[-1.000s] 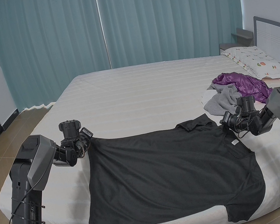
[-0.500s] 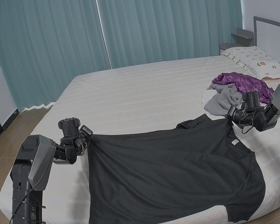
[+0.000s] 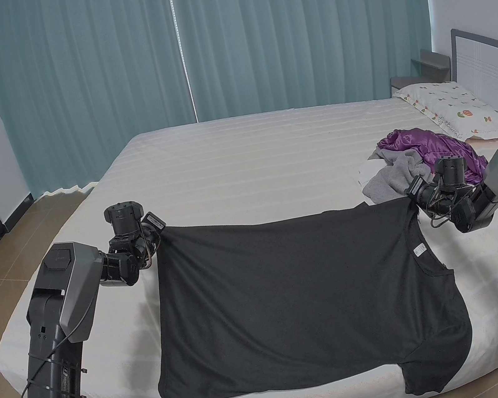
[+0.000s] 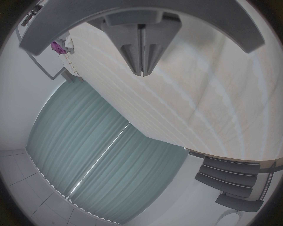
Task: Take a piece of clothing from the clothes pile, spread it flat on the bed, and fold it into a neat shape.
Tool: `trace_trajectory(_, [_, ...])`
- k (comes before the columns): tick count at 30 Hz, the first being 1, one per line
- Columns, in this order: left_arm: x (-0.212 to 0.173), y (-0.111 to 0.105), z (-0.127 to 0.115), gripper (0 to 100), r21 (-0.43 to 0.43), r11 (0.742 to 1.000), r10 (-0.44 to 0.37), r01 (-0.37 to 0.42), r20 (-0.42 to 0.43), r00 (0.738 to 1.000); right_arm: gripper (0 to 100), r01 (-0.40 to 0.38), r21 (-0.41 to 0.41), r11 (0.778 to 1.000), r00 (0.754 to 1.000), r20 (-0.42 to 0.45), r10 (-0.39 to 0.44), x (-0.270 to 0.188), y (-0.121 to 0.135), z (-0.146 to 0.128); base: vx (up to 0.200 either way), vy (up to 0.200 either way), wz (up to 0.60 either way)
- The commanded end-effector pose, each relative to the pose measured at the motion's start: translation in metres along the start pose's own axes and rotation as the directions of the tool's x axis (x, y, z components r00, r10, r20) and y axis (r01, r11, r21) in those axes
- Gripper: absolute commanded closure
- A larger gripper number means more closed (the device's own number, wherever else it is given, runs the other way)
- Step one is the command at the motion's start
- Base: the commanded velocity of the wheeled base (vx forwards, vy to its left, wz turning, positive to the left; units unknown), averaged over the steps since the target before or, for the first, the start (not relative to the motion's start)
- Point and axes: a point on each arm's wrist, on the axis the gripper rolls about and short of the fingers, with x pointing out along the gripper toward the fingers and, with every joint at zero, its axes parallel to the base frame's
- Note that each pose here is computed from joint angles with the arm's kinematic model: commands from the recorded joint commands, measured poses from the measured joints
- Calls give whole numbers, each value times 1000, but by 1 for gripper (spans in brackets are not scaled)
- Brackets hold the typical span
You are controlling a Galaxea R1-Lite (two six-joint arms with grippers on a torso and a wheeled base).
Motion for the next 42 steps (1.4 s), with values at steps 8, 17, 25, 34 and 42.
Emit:
trace_trajectory(8, [9, 5, -7, 100, 3, 1000, -7, 7, -5, 1000, 100, 1, -8, 1000, 998, 67, 0, 12, -3, -5, 0, 0, 0])
trace_trajectory(17, [13, 12, -18, 100, 14, 1000, -4, 4, -23, 1000, 100, 19, -15, 1000, 989, 146, -16, 25, -1, -5, 0, 0, 0])
trace_trajectory(25, [11, 3, -12, 100, 6, 998, -55, 55, 30, 998, 100, 33, -13, 999, 976, 216, -29, 34, 2, -1, 0, 0, 0])
trace_trajectory(34, [12, 6, -15, 100, 8, 998, -59, 59, 20, 998, 100, 29, -16, 999, 975, 220, -25, 37, 0, -7, 0, 0, 0])
trace_trajectory(42, [17, 13, -36, 100, 15, 998, -57, 57, -29, 998, 100, 46, -16, 999, 978, 202, -42, 41, -7, -15, 0, 0, 0])
